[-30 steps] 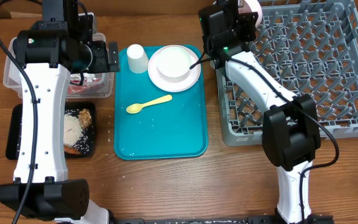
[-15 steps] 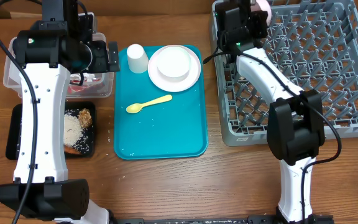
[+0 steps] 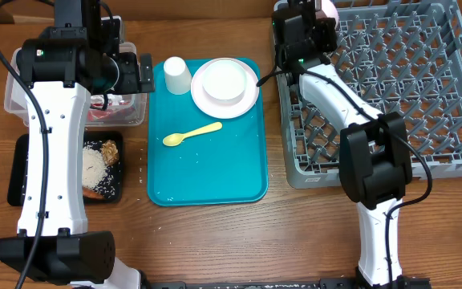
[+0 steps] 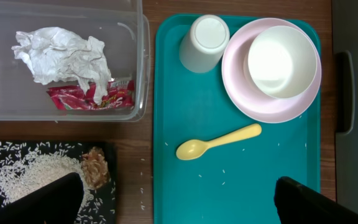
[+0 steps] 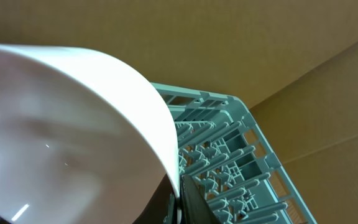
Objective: Sort waste into correct bins and load items into the dishwasher
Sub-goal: 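Carry the pink bowl into the dish rack and release it, then reach the right gripper to the white bowl on the plate and grasp, then carry the white bowl into the dish rack and release it, then reach the right gripper to the pink plate edge and grasp it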
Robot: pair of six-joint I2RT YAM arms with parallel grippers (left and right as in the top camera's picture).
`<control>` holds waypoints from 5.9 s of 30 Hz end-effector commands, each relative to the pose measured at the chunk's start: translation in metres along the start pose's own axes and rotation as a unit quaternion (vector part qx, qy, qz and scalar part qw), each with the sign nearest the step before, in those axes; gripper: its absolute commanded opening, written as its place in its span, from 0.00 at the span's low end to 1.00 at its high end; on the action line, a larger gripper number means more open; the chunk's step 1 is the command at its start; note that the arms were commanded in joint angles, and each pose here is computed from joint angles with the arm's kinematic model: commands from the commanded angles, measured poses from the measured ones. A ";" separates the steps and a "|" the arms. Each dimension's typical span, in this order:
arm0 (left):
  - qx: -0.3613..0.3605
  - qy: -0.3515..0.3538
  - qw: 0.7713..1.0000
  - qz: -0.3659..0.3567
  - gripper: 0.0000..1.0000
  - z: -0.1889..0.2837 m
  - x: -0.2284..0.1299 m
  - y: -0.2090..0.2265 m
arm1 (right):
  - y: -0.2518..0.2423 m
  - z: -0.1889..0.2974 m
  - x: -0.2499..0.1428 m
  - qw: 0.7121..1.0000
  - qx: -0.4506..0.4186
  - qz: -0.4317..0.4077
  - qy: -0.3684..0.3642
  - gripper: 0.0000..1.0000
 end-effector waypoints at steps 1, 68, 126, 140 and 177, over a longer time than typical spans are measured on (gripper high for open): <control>0.002 0.003 1.000 -0.003 1.00 -0.004 0.000 0.000 | 0.012 0.003 -0.006 1.000 -0.015 0.012 0.007 0.04; 0.002 0.003 1.000 -0.003 1.00 -0.004 0.000 0.000 | 0.174 0.150 -0.064 0.790 0.494 -0.237 0.274 0.36; 0.002 0.003 1.000 -0.003 1.00 -0.004 0.000 0.000 | -0.053 0.080 -0.079 0.985 -0.089 -0.019 0.146 0.04; 0.002 0.003 1.000 -0.003 1.00 -0.004 0.000 0.000 | -0.041 0.086 -0.109 0.982 -0.081 -0.003 0.173 0.04; 0.002 0.003 1.000 -0.003 1.00 -0.004 0.000 0.000 | -0.028 0.179 -0.045 0.989 0.061 -0.049 0.126 0.70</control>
Point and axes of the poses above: each gripper's point midway between its finger pads, its own z axis back along the fingers, its own y axis along the line the jaws close on, x = y × z, the point moved 3 cm from there along z, back along the fingers, and after that the axes turned 9 degrees about z, right-handed, at the moved point
